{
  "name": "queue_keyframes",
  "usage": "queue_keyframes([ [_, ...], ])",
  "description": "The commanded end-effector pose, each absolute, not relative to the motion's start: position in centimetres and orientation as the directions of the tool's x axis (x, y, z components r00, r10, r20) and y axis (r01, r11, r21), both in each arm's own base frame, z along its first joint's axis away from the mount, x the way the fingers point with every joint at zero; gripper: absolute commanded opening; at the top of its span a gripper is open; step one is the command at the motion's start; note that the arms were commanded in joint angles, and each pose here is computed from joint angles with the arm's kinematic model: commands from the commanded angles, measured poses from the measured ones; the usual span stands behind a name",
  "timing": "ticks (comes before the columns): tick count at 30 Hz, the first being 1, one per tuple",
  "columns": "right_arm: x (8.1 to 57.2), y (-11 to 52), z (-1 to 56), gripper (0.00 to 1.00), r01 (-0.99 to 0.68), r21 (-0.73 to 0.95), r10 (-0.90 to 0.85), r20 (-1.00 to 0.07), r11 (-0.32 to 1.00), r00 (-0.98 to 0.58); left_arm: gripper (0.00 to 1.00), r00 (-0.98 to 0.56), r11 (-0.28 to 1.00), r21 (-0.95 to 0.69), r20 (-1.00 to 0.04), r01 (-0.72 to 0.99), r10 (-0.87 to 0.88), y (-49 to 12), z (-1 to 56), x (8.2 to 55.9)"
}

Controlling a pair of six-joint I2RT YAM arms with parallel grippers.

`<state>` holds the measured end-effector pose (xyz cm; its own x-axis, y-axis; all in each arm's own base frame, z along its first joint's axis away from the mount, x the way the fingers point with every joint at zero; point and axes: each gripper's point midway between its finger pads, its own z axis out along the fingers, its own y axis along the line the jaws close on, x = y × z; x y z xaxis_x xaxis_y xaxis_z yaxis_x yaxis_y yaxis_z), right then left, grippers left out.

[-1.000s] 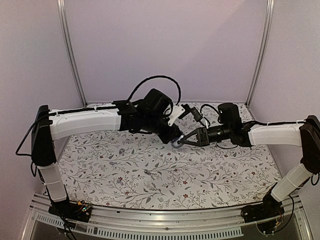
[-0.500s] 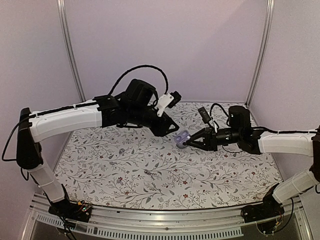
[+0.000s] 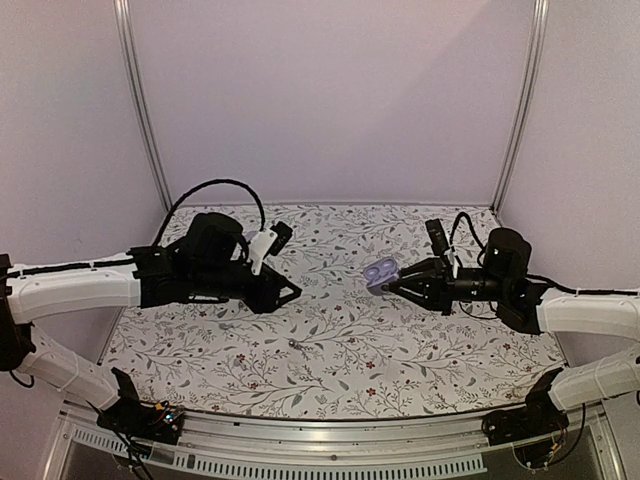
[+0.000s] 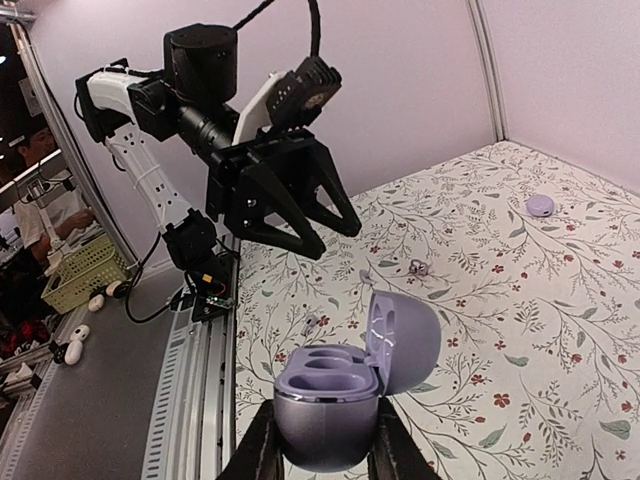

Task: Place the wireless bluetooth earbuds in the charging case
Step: Pick up the right earbud from the center of the board.

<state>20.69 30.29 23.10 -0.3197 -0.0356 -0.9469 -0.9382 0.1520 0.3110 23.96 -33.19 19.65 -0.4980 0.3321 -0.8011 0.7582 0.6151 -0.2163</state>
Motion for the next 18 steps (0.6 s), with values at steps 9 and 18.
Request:
queue_keyframes([
  [9,17.5,29.7,25.1,0.00,-0.988,0.150,0.020,-0.988,0.016,-0.150,0.47,-0.471,0.575,-0.133,-0.732,0.808,0.492,-29.0,13.3,19.7],
  [18,15.3,29.0,25.9,0.00,-0.993,0.100,0.045,-0.994,-0.060,-0.102,0.50,-0.282,0.313,-0.103,-0.745,0.944,0.605,-31.2,13.2,18.5],
])
